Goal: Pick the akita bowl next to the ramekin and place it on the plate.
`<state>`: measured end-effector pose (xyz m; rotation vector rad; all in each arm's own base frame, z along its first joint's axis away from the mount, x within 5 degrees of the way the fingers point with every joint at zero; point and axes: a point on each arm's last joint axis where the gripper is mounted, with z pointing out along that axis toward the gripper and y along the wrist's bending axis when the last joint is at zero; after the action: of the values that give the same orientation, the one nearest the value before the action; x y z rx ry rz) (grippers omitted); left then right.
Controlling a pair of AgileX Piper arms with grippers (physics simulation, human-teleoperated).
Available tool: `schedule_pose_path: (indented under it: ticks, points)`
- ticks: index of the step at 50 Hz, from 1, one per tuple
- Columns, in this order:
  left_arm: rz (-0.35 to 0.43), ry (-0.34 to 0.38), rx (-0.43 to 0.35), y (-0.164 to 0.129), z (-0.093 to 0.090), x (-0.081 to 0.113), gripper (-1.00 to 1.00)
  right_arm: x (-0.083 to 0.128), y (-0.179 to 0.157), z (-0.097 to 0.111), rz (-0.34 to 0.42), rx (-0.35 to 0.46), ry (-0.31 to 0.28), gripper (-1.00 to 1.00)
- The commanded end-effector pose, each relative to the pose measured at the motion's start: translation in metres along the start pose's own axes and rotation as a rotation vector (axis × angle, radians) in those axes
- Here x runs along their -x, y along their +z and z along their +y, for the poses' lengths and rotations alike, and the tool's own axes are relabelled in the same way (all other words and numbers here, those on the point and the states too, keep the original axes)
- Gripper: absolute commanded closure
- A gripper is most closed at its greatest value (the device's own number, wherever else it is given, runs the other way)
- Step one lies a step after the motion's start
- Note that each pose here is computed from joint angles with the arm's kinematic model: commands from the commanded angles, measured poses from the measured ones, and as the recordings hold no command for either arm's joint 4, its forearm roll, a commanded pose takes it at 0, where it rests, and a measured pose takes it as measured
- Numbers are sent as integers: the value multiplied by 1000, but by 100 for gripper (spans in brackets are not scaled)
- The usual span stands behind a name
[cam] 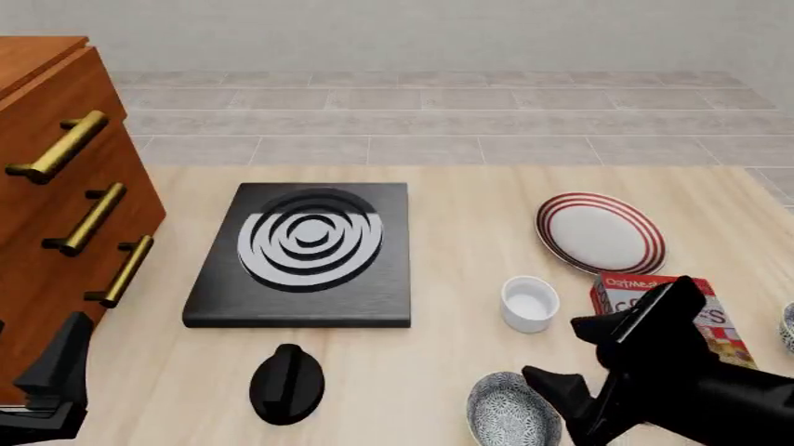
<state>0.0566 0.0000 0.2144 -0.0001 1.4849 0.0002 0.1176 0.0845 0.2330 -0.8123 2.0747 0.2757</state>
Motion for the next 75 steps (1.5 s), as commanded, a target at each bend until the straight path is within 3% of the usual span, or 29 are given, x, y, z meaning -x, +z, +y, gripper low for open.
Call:
schedule_pose_path:
  ticks: [1, 9, 33, 46, 75]
  points:
    - [0, 0, 0, 0, 0, 0, -100, -1, 15, -1, 33, 0, -5, -100]
    - [0, 0, 0, 0, 0, 0, -100, 4, 29, -2, 49, -1, -6, -100]
    - [0, 0, 0, 0, 0, 0, -100, -17, 40, -4, 109, -14, 2, -100]
    - [0, 0, 0, 0, 0, 0, -100, -40, 38, -3, 153, -20, -6, -100]
    - [0, 0, 0, 0, 0, 0, -100, -48, 50, -6, 194, -27, -24, -100]
